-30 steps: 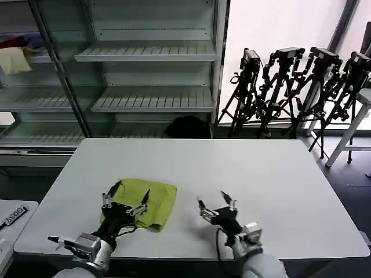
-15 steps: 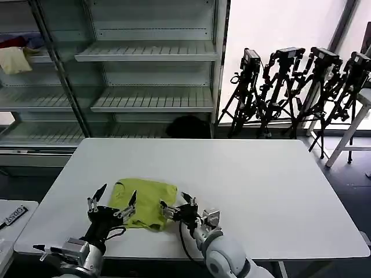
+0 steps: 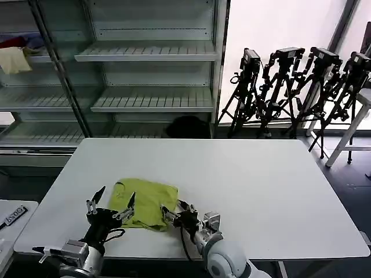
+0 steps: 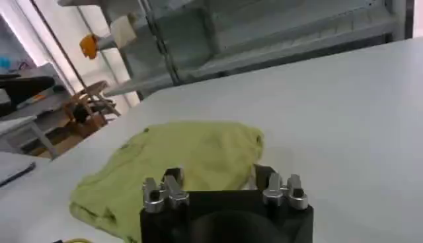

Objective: Fold and organize the clothes.

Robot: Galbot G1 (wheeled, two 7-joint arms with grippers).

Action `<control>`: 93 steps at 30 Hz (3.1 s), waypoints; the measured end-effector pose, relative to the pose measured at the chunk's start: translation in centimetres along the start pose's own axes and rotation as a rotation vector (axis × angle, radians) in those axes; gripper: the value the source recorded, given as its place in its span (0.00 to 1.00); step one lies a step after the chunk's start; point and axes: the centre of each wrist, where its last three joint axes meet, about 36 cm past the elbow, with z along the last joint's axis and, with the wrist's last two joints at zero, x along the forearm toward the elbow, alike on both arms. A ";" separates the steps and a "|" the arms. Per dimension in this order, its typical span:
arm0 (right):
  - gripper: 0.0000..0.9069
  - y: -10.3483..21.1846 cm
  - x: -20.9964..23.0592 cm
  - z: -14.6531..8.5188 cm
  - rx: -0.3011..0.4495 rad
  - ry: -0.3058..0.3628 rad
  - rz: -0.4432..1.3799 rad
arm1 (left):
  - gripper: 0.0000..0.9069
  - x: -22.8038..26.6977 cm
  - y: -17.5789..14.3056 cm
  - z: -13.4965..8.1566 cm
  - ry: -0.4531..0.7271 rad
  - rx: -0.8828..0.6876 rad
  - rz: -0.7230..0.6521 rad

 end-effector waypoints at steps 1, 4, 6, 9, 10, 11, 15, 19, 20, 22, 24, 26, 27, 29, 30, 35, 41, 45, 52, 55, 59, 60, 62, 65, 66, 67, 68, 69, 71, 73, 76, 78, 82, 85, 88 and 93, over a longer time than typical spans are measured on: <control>0.58 -0.1 -0.1 0.1 -0.003 0.001 0.003 | 1.00 0.0 0.0 0.0 -0.001 0.000 0.001; 0.54 -0.4 -0.3 0.2 -0.012 0.000 0.015 | 1.00 0.0 0.0 0.0 0.001 -0.003 0.003; 0.41 -0.6 -0.4 0.3 -0.015 0.000 0.022 | 1.00 0.1 0.0 0.1 0.004 -0.004 0.004; 0.13 -0.7 -0.7 0.5 -0.017 0.000 0.030 | 1.00 0.2 -0.1 0.2 0.006 -0.003 0.005; 0.08 -0.8 -0.8 0.5 -0.017 -0.001 0.032 | 1.00 0.2 -0.1 0.2 0.005 -0.002 0.005; 0.07 -0.8 -0.9 0.5 -0.017 -0.003 0.034 | 1.00 0.2 -0.1 0.2 0.005 -0.001 0.005; 0.07 -1.0 -1.3 0.5 -0.015 -0.006 0.041 | 1.00 0.3 -0.3 0.2 0.004 0.004 0.009; 0.00 -1.0 -1.8 0.5 -0.011 -0.007 0.047 | 1.00 0.4 -0.3 0.3 0.005 0.006 0.009; 0.00 -0.9 -2.0 0.5 -0.010 -0.009 0.048 | 1.00 0.4 -0.3 0.3 0.004 0.006 0.009; 0.00 -0.9 -2.1 0.3 -0.007 -0.015 0.049 | 1.00 0.4 -0.3 0.3 0.005 0.006 0.009; 0.00 -1.0 -2.1 0.2 -0.003 -0.022 0.055 | 1.00 0.5 -0.3 0.3 0.005 0.007 0.008; 0.00 -1.2 -2.0 0.2 0.000 -0.026 0.060 | 1.00 0.5 -0.4 0.4 0.005 0.007 0.008; 0.00 -1.3 -2.0 0.1 0.001 -0.029 0.062 | 1.00 0.5 -0.4 0.4 0.005 0.008 0.007; 0.00 -1.7 -1.6 -0.1 0.005 -0.035 0.067 | 1.00 0.6 -0.4 0.5 0.006 0.009 0.006; 0.00 -1.9 -1.4 -0.2 0.008 -0.038 0.070 | 1.00 0.6 -0.4 0.5 0.007 0.010 0.006; 0.00 -3.8 0.4 -0.8 0.035 -0.064 0.103 | 1.00 0.5 -0.5 0.6 0.003 0.013 0.008; 0.00 -7.8 3.0 -1.1 0.088 -0.078 0.176 | 1.00 0.5 -0.8 0.5 0.002 0.017 0.017; 0.10 -10.8 4.5 -1.8 0.144 -0.093 0.234 | 1.00 0.4 -0.9 0.7 0.002 0.021 0.021; 1.00 -14.7 6.1 -3.0 0.225 -0.115 0.326 | 1.00 0.5 -1.2 0.7 0.004 0.029 0.027; 1.00 -15.8 6.8 -3.5 0.260 -0.117 0.361 | 1.00 0.6 -1.2 0.7 0.005 0.028 0.027; 1.00 -17.0 8.3 -3.8 0.307 -0.110 0.419 | 1.00 0.8 -1.4 0.6 0.001 0.032 0.033; 1.00 -17.1 8.7 -3.9 0.315 -0.112 0.432 | 1.00 0.8 -1.5 0.5 -0.003 0.034 0.033; 1.00 -17.4 9.7 -4.3 0.327 -0.123 0.461 | 1.00 0.9 -1.6 0.6 -0.009 0.036 0.033; 1.00 -17.1 11.6 -4.6 0.334 -0.154 0.509 | 1.00 0.9 -1.8 0.7 -0.019 0.037 0.038; 1.00 -17.0 12.3 -4.6 0.333 -0.165 0.526 | 1.00 0.9 -1.9 0.8 -0.023 0.037 0.038; 1.00 -16.8 13.1 -4.5 0.331 -0.177 0.543 | 1.00 0.9 -1.9 0.9 -0.027 0.038 0.039; 1.00 -16.5 14.0 -4.4 0.330 -0.187 0.561 | 1.00 0.9 -1.9 1.0 -0.032 0.038 0.040; 1.00 -16.2 14.8 -4.2 0.330 -0.196 0.579 | 1.00 0.8 -2.0 1.1 -0.036 0.038 0.039; 1.00 -15.4 16.6 -3.5 0.330 -0.210 0.616 | 1.00 0.8 -2.1 1.4 -0.041 0.041 0.039; 1.00 -14.2 18.1 -2.4 0.330 -0.215 0.648 | 1.00 0.8 -2.2 1.8 -0.047 0.044 0.040; 1.00 -11.8 20.3 -0.4 0.340 -0.223 0.698 | 1.00 0.9 -2.4 2.3 -0.056 0.046 0.040; 1.00 -9.9 21.5 1.0 0.349 -0.235 0.726 | 1.00 1.0 -2.5 2.7 -0.063 0.050 0.042; 1.00 -7.0 23.4 3.1 0.376 -0.281 0.766 | 1.00 1.2 -2.5 3.0 -0.089 0.061 0.035; 1.00 -5.1 24.3 4.0 0.398 -0.334 0.769 | 1.00 1.4 -2.6 3.3 -0.097 0.067 0.026; 1.00 -3.6 24.9 4.6 0.418 -0.374 0.764 | 1.00 1.7 -2.8 3.6 -0.099 0.072 0.014; 1.00 -2.0 25.4 5.6 0.433 -0.410 0.748 | 1.00 2.1 -3.0 4.2 -0.090 0.073 -0.005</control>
